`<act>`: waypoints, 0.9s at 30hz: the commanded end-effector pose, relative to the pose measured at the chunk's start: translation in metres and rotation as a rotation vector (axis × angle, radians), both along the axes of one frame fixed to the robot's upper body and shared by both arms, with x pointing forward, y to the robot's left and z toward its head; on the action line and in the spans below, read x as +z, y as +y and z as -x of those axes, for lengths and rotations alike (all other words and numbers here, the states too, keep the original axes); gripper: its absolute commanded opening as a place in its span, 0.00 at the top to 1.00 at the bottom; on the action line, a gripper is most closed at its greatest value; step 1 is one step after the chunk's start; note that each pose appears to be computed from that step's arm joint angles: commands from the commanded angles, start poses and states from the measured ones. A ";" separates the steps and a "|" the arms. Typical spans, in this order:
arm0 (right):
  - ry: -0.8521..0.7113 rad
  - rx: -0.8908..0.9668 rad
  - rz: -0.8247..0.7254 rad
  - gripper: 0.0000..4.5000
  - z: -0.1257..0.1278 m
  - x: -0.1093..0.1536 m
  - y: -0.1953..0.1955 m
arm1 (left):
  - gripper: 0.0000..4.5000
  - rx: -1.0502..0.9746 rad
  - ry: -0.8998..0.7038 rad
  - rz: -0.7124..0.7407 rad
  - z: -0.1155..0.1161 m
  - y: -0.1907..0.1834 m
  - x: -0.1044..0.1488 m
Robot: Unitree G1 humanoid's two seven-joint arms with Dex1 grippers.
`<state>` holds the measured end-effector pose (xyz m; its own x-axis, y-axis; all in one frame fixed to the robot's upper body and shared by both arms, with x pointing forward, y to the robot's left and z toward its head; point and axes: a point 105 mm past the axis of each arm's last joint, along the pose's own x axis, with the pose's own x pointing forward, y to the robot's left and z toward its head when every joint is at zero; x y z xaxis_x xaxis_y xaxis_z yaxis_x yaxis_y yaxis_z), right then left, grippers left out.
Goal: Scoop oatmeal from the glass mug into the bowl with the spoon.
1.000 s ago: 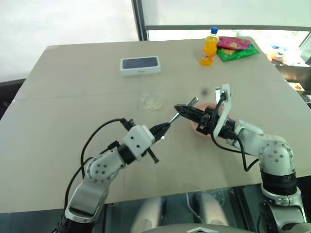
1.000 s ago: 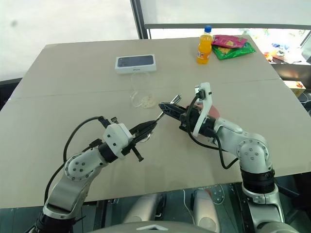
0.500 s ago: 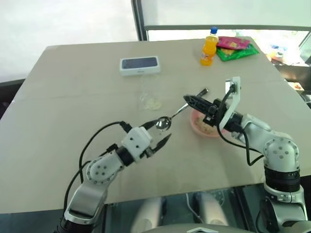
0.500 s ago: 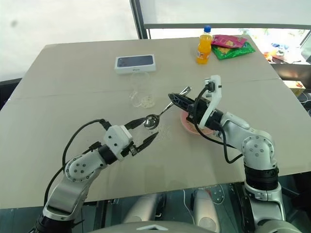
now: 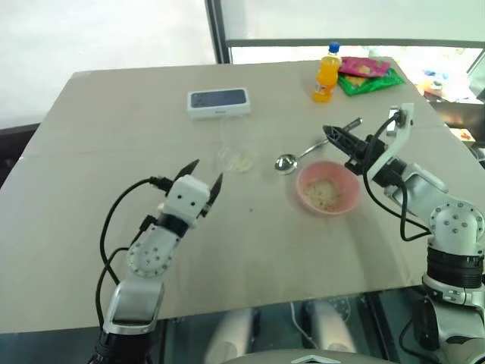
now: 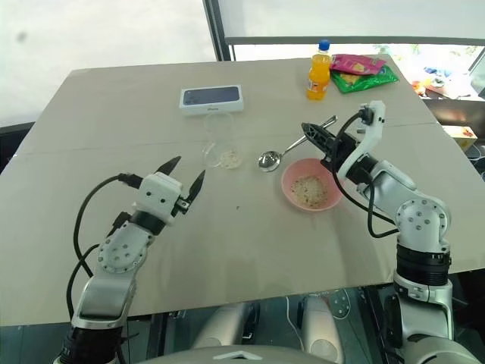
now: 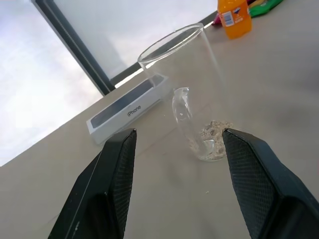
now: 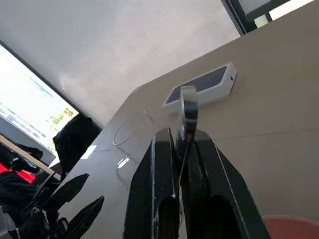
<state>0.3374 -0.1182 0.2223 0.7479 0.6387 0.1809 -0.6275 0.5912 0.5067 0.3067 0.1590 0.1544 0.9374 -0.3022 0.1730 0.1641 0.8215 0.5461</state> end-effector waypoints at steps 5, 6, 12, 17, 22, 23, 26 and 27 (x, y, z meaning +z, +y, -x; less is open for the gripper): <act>-0.082 -0.035 -0.017 1.00 0.002 0.020 -0.003 | 0.38 0.050 0.000 0.060 -0.022 -0.002 -0.002; -0.083 -0.039 -0.018 1.00 0.003 0.021 -0.003 | 0.38 0.064 0.004 0.061 -0.024 -0.001 -0.003; -0.083 -0.052 -0.016 1.00 0.004 0.020 -0.004 | 0.38 0.119 0.004 0.107 -0.039 0.006 -0.004; -0.082 -0.053 -0.017 1.00 0.005 0.020 -0.002 | 0.38 0.119 -0.002 0.114 -0.050 0.004 -0.002; -0.083 -0.054 -0.015 1.00 0.005 0.019 -0.001 | 0.38 0.138 -0.001 0.104 -0.062 0.008 -0.002; -0.083 -0.055 -0.013 1.00 0.005 0.019 -0.001 | 0.38 0.152 0.005 0.104 -0.065 0.010 -0.002; -0.080 -0.057 -0.009 1.00 0.005 0.017 0.000 | 0.38 0.190 0.013 0.110 -0.072 0.019 -0.001; -0.077 -0.059 -0.006 1.00 0.005 0.015 0.000 | 0.38 0.201 0.013 0.113 -0.074 0.021 0.001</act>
<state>0.3382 -0.1174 0.2229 0.7792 0.6000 0.1812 -0.5996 0.6294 0.4944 0.3787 0.1711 0.1407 0.9829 -0.1234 0.1368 0.0500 0.8934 0.4465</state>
